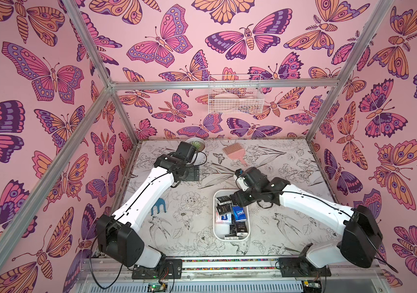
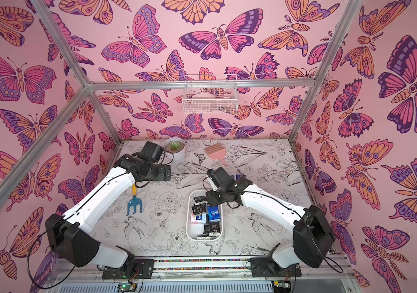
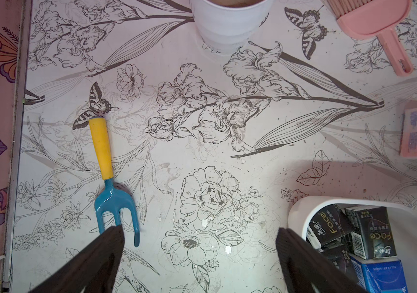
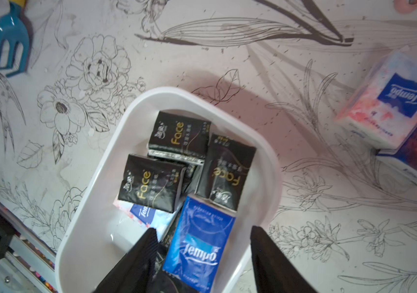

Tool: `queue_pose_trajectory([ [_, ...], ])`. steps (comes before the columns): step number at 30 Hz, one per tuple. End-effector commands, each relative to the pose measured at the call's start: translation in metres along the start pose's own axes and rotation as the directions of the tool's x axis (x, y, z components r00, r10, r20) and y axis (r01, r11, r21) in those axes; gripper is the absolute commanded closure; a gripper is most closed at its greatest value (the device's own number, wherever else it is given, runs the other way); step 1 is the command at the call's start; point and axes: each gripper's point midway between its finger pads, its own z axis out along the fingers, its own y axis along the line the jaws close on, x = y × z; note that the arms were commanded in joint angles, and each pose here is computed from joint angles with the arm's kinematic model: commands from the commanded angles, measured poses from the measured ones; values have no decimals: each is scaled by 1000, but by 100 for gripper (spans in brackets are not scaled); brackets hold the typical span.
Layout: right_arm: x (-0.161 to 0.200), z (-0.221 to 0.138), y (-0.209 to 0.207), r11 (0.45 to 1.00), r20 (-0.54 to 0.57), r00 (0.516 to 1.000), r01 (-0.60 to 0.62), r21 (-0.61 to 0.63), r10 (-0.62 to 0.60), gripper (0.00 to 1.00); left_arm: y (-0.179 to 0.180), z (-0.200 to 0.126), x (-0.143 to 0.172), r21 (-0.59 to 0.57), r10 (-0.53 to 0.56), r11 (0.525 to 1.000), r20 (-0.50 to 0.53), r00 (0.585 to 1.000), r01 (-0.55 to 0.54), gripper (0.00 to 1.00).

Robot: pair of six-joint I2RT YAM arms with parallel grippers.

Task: Take the pocket tissues out of the storage box
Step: Pick up the pocket tissues from the storage box.

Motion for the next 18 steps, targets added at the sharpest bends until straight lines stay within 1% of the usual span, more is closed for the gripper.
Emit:
queue_pose_trajectory([
  [1,11,1,-13,982,17,999,-53,183,51,32,4,-1,3,-26,-2,1000,-6,1000,2,0],
  [7,25,22,-3,974,-10,998,-55,218,59,27,3,-1,1,-22,-3,1000,-3,1000,3,0],
  [13,39,34,0,976,-38,996,-74,207,83,28,4,-1,0,-30,4,1000,2,1000,-4,0],
  [14,47,43,-2,973,-67,994,-70,221,87,28,5,-1,-1,-32,4,999,3,1000,-4,0],
  [18,55,50,-3,970,-89,991,-77,229,100,27,5,-1,-1,-33,2,999,3,1000,-2,0],
])
